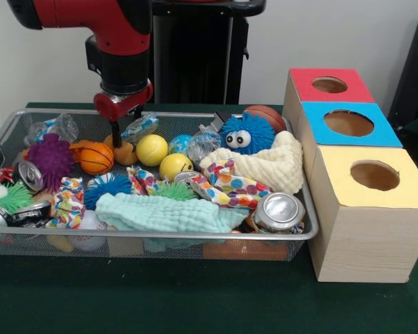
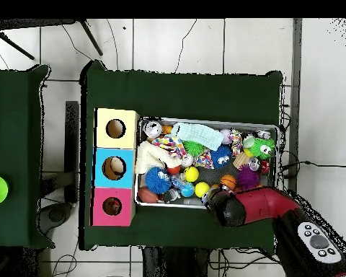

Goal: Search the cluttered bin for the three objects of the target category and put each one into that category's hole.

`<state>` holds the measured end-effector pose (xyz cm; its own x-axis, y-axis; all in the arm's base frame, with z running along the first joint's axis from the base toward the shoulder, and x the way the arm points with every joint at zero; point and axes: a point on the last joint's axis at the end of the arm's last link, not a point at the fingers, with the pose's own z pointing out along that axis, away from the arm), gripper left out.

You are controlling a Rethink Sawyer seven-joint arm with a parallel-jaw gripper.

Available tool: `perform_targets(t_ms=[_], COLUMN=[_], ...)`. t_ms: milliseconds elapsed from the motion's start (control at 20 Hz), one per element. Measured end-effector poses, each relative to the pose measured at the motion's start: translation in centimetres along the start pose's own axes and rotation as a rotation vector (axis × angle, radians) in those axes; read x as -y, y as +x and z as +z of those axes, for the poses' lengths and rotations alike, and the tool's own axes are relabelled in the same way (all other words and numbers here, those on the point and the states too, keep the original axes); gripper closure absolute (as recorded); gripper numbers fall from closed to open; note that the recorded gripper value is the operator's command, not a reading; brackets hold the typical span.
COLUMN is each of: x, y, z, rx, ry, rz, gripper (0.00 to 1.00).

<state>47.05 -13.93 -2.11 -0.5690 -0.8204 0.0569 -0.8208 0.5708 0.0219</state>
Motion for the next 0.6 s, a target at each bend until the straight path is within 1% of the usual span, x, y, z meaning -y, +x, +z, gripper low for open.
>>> perform_targets(t_ms=[500, 600], x=[-0.34, -0.51], y=[-0.24, -0.35], z=[0.01, -0.04], rx=[-0.009, -0.013], ry=[0.028, 0.04], rz=[-0.03, -0.04], gripper=[0.0, 0.0])
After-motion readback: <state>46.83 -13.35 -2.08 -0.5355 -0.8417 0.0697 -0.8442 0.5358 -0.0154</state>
